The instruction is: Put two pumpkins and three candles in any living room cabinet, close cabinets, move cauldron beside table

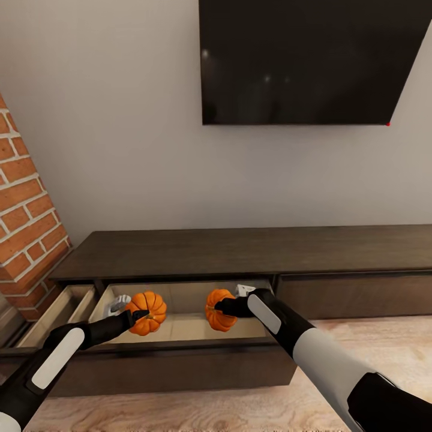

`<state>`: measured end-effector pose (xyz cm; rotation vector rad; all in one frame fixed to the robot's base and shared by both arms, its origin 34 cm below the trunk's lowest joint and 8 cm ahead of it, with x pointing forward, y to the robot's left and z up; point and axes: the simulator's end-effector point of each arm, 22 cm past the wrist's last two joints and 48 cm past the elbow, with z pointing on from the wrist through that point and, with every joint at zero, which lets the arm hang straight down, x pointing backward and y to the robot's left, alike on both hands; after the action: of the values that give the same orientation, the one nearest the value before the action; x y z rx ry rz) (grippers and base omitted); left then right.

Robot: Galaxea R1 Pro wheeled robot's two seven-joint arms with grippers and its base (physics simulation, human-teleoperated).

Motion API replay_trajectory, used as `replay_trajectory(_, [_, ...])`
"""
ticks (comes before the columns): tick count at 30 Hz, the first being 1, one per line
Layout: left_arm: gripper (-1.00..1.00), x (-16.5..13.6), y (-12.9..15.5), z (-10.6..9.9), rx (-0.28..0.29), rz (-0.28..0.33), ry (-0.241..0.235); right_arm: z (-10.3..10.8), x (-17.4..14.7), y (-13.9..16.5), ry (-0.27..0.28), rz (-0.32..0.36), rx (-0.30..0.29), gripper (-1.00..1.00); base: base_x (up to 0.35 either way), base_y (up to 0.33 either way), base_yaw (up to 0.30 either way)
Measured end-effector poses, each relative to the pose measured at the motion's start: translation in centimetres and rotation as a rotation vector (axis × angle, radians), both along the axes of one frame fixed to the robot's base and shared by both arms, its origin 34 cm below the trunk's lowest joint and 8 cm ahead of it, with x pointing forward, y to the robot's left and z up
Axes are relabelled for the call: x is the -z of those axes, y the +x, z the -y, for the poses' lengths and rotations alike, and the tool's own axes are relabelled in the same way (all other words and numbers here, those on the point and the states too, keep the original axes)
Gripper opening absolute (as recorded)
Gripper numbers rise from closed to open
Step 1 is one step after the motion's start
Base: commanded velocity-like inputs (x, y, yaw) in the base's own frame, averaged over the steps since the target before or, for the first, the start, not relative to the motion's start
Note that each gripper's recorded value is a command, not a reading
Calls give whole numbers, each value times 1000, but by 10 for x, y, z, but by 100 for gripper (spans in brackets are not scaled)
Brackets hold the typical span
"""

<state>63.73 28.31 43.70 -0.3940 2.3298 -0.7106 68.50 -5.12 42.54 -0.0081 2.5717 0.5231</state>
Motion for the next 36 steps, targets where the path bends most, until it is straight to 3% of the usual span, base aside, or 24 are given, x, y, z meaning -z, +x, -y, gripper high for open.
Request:
replay_trajectory(8, [-100,12,-2,0,1,-20,0,0,13,-2,-1,-21,0,-100,0,0,0])
replay_trajectory(36, [-100,11,-1,2,2,-19,-5,0,13,-2,-1,-20,0,-100,39,0,0])
